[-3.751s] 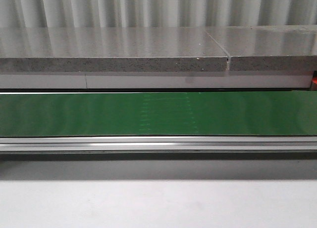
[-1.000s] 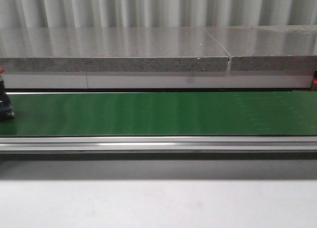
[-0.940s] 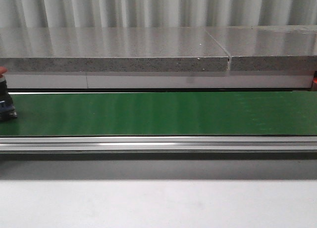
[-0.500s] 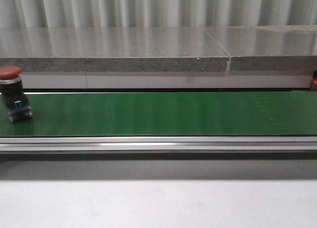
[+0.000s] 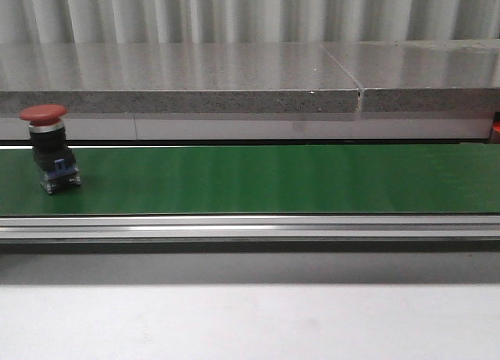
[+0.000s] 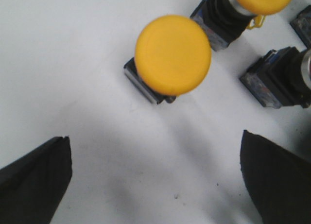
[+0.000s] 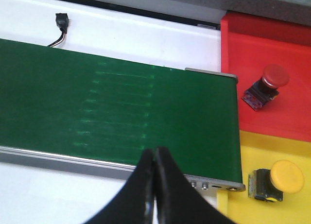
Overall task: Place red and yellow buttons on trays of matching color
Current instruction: 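Move the left gripper over a yellow push button and lower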
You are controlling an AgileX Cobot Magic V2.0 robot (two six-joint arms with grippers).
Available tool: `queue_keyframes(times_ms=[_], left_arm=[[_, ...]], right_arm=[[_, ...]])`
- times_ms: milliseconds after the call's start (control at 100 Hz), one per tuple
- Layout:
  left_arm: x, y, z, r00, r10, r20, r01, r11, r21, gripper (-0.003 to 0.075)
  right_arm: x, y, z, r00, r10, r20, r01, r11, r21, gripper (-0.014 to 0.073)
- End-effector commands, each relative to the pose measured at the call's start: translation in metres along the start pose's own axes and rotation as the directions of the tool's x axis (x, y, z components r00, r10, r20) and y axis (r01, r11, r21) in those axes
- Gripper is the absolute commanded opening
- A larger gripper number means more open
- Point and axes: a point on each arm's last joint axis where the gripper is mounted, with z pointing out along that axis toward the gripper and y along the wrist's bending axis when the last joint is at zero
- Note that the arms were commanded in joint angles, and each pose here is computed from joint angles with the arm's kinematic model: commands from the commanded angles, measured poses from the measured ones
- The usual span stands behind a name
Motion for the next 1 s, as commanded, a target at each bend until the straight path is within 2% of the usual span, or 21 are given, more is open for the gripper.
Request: queue_keyframes(times_ms=[0,450,990], left_arm=[[-0.02,-0.005,-0.009,0.997,0.023,0.072,-0.024,1.0,0.008,0.0652],[-0.044,-0.011,-0.009,0.991,0.033,0.13,-0.035,0.999,0.015,0.0652],[-0.054,-0.01,0.03,0.999,0.024,0.03,-0.024,1.0,-0.003,0.0645]], right_arm=[[-0.013,-0.001,-0.006,0.996,-0.015,0.09,0.014,1.0,0.01,-0.0068],[-0.013,-0.001,-0.006,0.996,-0.015,0.09,0.014,1.0,0.01,-0.0068],[-0.013,-0.001,-0.006,0.996,-0.015,0.09,0.014,1.0,0.01,-0.0068]])
